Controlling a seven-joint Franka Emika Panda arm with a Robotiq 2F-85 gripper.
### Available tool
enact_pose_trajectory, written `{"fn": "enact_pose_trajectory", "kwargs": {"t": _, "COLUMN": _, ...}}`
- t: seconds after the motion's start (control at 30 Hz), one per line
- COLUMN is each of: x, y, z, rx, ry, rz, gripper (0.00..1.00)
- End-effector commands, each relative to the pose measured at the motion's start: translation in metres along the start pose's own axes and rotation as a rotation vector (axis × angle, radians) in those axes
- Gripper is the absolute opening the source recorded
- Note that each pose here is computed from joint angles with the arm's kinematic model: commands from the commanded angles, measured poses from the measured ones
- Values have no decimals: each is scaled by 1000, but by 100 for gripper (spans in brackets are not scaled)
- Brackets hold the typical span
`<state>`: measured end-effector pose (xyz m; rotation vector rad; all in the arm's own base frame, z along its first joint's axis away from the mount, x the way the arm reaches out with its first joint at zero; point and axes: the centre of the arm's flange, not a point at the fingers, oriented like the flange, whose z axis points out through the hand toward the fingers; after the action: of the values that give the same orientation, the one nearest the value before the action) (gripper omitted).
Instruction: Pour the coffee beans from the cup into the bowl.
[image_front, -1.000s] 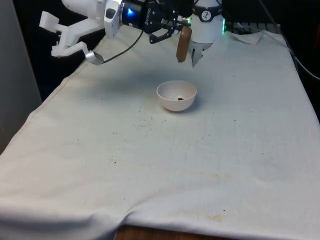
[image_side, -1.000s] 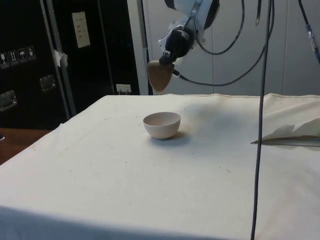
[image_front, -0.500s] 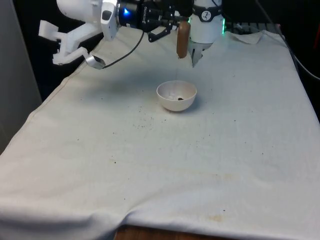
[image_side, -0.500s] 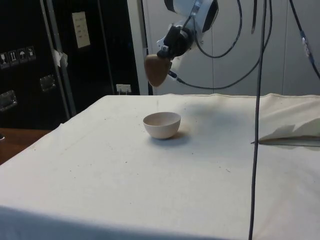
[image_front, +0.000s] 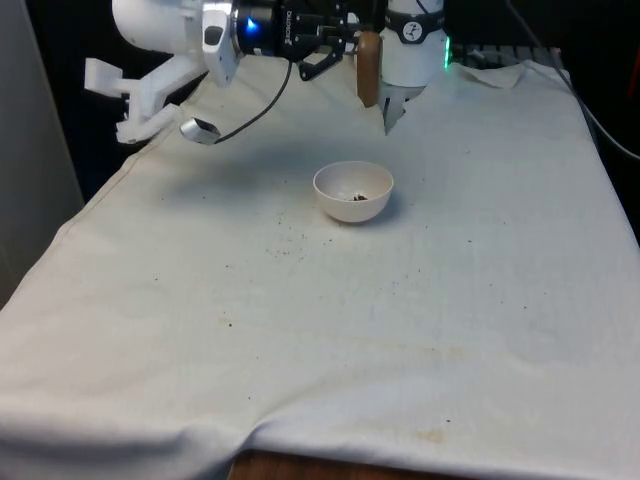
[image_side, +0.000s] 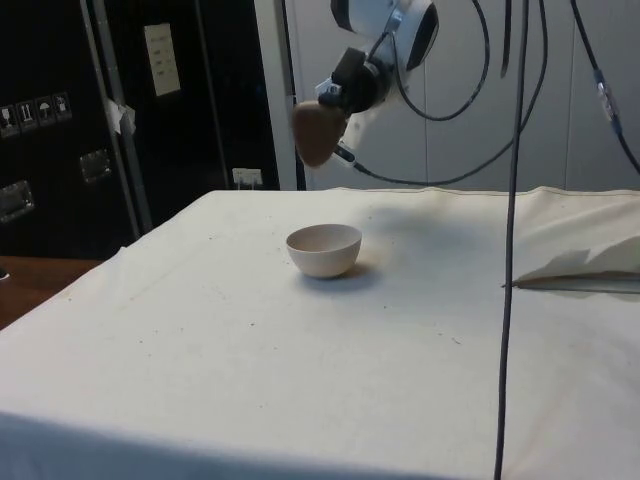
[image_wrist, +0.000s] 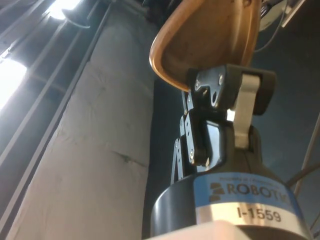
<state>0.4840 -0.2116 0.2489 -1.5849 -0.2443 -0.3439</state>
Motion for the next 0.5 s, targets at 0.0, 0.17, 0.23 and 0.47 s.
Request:
{"fn": "enact_pose_trajectory", "kwargs": {"t": 0.0, "x": 1, "y": 1, "z": 0, "rx": 16, "ry": 4, "rz": 3, "gripper": 0}}
{"fn": "enact_pose_trajectory", "kwargs": {"t": 0.17, "x": 4, "y": 6, "z": 0, "rx": 54, "ry": 21, "rz": 1, "gripper": 0}}
{"fn": "enact_pose_trajectory", "kwargs": {"t": 0.23, "x": 5, "y": 6, "z": 0, "rx": 60, "ry": 23, "rz": 1, "gripper": 0}}
{"fn": "enact_pose_trajectory", "kwargs": {"t": 0.47, "x": 2, "y": 5, "z": 1, "rx": 92, "ry": 33, "rz": -7, "gripper": 0}}
